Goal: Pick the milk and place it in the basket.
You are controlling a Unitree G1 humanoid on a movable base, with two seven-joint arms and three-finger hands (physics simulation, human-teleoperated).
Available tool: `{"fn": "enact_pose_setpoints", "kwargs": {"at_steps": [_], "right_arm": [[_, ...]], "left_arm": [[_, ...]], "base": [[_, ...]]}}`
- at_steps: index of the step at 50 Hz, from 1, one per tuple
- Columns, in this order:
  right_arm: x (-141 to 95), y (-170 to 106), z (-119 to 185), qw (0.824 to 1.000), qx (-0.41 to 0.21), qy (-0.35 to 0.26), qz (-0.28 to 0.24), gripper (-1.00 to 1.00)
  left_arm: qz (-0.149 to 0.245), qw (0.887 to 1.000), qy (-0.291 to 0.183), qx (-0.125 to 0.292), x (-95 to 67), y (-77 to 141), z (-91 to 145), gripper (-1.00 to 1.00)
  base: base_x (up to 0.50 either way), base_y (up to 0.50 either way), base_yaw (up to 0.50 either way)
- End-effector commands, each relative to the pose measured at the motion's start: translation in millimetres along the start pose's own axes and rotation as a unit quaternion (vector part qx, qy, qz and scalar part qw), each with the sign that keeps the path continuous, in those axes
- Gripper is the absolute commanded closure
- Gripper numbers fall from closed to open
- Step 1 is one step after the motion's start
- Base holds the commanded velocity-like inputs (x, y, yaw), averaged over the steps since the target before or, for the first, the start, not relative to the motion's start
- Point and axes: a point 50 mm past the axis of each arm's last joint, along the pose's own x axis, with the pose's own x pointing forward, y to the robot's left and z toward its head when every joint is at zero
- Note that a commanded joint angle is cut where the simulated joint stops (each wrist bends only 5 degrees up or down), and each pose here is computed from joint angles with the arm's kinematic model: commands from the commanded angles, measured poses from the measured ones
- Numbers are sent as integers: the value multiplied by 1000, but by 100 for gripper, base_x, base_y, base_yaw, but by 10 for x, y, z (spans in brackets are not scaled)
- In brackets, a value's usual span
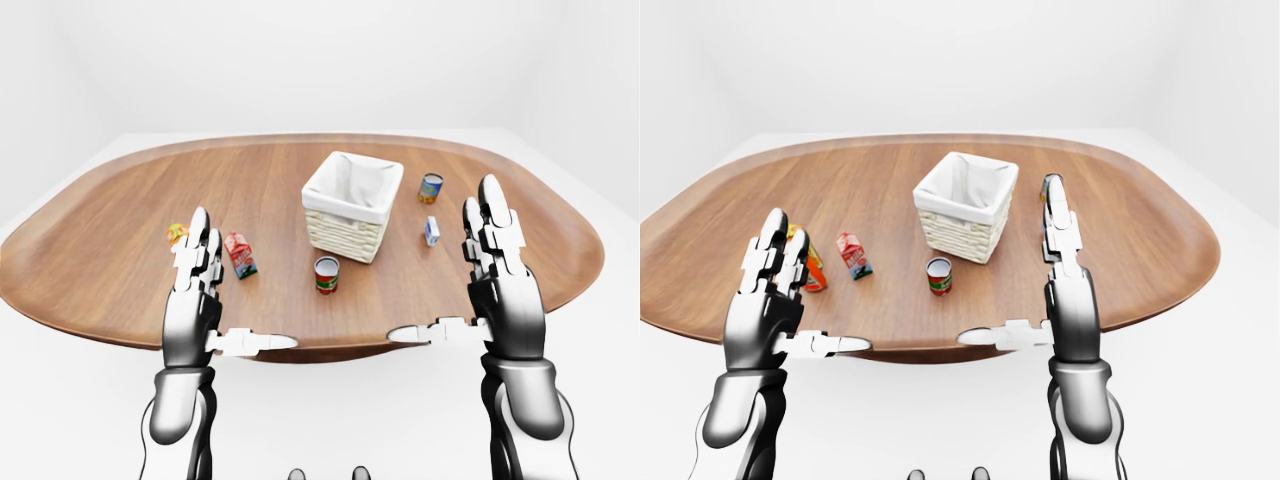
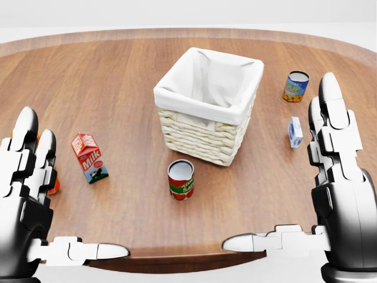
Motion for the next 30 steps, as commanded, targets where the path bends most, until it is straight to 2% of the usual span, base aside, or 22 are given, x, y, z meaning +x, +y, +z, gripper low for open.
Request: {"fn": "enact_pose_setpoints", "kwargs": {"at_steps": [1,30], "right_arm": [[-5,2,2,1000,0,0,1,-100],[-14,10,14,1000,3,-1,5,-100]], "left_arm": [[0,1000,2,1,-5,-4,-4,-100],[-3,1000,9,2,-12,-17,-37,-100]], "base": [[18,0,0],[19,0,0]]}}
